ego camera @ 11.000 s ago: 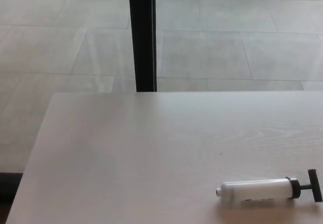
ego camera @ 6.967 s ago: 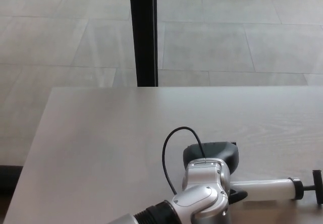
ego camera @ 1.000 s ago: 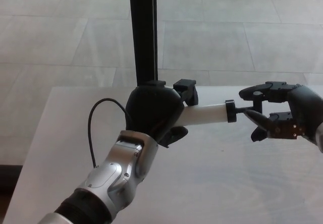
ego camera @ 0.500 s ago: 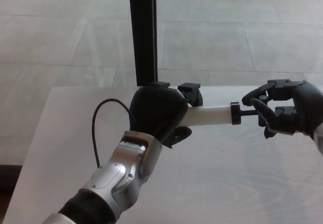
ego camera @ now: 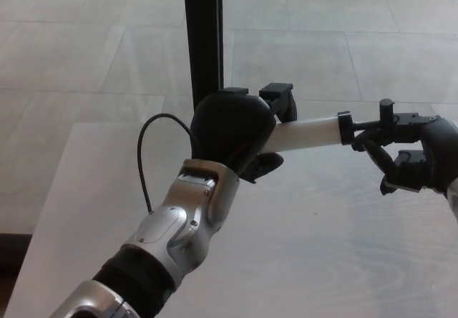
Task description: The robot uses its left hand to lift the air pump kept on the middle of the desk and use the right hand to pull out the handle
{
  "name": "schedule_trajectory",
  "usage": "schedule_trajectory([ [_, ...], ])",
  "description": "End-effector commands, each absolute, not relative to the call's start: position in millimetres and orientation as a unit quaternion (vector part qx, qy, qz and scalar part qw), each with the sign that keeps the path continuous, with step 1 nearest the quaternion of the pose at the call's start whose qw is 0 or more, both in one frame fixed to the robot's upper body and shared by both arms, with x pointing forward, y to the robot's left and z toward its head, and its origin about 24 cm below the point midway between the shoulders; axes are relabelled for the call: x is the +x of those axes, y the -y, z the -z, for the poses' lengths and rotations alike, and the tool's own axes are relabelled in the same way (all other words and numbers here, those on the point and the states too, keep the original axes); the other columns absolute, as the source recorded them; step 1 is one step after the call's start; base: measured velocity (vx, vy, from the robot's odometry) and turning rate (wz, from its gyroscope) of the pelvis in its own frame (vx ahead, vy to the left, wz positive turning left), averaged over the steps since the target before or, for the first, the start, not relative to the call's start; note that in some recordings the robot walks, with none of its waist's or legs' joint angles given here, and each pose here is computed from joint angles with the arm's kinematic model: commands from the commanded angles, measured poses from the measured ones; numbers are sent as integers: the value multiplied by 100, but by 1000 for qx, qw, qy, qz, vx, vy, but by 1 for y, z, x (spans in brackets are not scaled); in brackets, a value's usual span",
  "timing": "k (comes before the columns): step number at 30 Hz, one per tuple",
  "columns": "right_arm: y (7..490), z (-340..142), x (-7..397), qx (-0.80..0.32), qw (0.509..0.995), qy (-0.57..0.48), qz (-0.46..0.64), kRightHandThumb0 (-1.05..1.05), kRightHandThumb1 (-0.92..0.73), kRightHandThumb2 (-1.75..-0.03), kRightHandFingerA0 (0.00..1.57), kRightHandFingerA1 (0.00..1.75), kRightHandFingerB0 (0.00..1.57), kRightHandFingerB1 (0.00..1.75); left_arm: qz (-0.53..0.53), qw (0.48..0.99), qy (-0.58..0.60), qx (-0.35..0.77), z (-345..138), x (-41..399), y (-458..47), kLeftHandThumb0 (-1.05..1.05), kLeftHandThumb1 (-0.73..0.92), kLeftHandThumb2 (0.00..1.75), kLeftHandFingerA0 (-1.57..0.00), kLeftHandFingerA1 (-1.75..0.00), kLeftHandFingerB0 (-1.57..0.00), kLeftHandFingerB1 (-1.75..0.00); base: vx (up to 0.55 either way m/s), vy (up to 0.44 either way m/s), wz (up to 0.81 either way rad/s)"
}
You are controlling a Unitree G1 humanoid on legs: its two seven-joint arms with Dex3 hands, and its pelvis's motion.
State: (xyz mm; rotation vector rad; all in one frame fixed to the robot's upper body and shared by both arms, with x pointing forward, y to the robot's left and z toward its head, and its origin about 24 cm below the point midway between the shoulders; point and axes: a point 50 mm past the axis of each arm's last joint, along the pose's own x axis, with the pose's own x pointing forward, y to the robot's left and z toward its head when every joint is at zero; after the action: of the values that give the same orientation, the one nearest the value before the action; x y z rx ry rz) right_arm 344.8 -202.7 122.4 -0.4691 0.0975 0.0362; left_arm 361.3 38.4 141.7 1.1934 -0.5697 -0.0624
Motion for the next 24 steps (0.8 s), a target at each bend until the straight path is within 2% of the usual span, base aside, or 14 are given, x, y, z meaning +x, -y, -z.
schedule_trajectory([
  [1,209,-116,342,-245,969,-44,5,-17,-69,-75,88,147,86,91,-7,823,263,503,-162,368,-38,-13,54,96,-75,-175,-60,-164,0,0,0],
  [3,210,-117,343,-243,969,-40,6,-17,-71,-75,85,149,87,91,-11,826,267,497,-168,370,-36,-12,53,101,-77,-175,-58,-171,0,0,0],
  [9,208,-120,345,-243,969,-32,20,-18,-70,-73,85,152,86,89,-5,827,259,499,-160,367,-38,-12,51,98,-77,-175,-62,-163,0,0,0],
  [12,209,-126,345,-242,970,-18,27,-15,-68,-78,86,160,86,98,-3,815,247,525,-149,366,-42,-14,54,93,-75,-175,-67,-158,0,0,0],
  [13,209,-128,346,-241,970,-16,27,-15,-67,-78,86,159,87,96,0,813,245,528,-147,366,-43,-14,54,92,-75,-175,-68,-156,0,0,0],
  [14,210,-129,346,-242,970,-13,27,-15,-67,-77,86,160,89,90,3,812,244,530,-145,366,-44,-9,55,91,-87,-175,-65,-150,0,0,0],
  [15,209,-130,346,-245,969,-10,26,-17,-67,-72,88,161,89,76,4,811,243,532,-145,366,-44,-15,53,91,-73,-175,-67,-158,0,0,0],
  [16,208,-132,346,-246,969,-7,19,-23,-67,-65,89,163,81,63,5,810,242,534,-144,366,-44,-15,55,89,-73,-175,-66,-158,0,0,0],
  [17,208,-133,346,-247,969,-15,7,-32,-57,-59,100,140,51,43,6,808,242,536,-144,366,-44,-11,54,87,-85,-175,-63,-151,0,0,0],
  [19,207,-135,347,-250,968,-25,-4,-32,-57,-59,100,140,51,43,6,806,245,539,-143,365,-45,-11,54,87,-85,-175,-63,-151,0,0,0],
  [20,207,-136,348,-267,963,-42,-11,-50,-44,-79,112,110,26,47,9,803,253,540,-142,365,-45,-11,54,88,-84,-175,-63,-151,0,0,0],
  [21,207,-136,348,-266,963,-49,-10,-51,-55,-57,111,104,28,34,11,803,255,539,-142,365,-45,-12,54,85,-84,-175,-63,-152,0,0,0],
  [24,209,-136,348,-264,963,-59,-9,-57,-56,-57,106,100,22,33,10,799,254,545,-140,364,-47,-14,56,83,-85,-175,-63,-150,0,0,0],
])
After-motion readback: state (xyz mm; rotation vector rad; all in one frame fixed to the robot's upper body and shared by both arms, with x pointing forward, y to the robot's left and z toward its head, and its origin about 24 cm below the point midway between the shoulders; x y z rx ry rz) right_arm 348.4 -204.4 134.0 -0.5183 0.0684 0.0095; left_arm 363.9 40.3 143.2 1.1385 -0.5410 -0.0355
